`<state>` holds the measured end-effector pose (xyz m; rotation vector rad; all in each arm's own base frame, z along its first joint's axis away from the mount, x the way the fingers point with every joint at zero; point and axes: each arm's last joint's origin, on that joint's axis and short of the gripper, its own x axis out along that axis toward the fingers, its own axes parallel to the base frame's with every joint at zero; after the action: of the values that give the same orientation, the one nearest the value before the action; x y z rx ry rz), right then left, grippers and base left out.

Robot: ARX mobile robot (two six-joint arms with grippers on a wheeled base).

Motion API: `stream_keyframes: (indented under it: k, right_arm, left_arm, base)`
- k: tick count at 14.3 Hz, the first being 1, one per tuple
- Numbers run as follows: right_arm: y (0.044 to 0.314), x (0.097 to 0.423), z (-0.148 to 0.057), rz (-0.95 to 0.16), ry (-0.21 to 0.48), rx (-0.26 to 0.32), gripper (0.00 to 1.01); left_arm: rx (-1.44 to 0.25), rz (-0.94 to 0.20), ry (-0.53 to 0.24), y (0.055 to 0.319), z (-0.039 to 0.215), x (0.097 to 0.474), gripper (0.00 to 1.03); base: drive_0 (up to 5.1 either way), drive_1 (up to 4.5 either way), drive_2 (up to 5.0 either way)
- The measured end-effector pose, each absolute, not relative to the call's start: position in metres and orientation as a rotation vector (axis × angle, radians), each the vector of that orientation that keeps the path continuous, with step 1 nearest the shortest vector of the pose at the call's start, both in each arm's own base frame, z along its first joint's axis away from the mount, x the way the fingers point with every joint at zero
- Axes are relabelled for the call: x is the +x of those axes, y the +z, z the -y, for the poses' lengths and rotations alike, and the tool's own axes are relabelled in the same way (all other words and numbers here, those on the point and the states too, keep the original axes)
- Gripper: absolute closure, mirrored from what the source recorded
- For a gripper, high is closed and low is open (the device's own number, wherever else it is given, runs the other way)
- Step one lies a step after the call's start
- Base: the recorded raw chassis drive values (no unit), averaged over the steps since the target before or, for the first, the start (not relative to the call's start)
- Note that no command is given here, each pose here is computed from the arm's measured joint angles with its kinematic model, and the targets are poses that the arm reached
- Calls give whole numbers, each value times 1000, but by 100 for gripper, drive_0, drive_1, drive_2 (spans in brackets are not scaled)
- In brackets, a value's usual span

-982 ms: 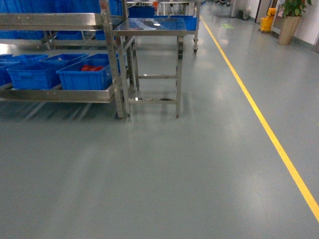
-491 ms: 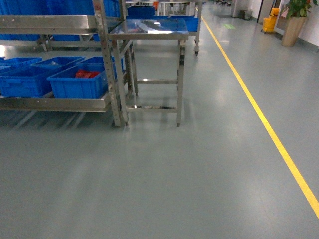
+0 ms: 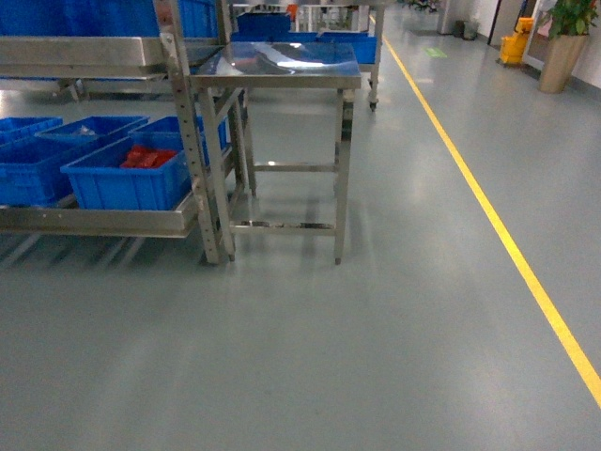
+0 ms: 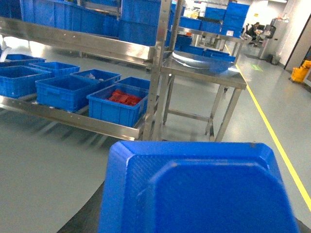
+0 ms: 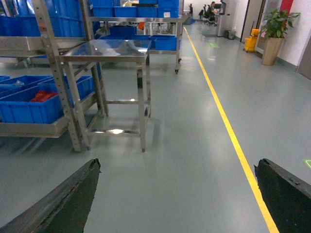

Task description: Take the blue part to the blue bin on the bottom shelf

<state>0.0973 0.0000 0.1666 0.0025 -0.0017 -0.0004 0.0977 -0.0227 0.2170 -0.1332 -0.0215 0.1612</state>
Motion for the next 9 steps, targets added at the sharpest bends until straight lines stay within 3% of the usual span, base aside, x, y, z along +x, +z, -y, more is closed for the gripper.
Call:
stream_keyframes:
  k: [9]
  right_arm:
    - [167, 97, 0, 6, 0, 3, 3]
  left_arm:
    - [-134, 23, 161, 217, 23, 98, 60]
  base:
    - [-3, 421, -427]
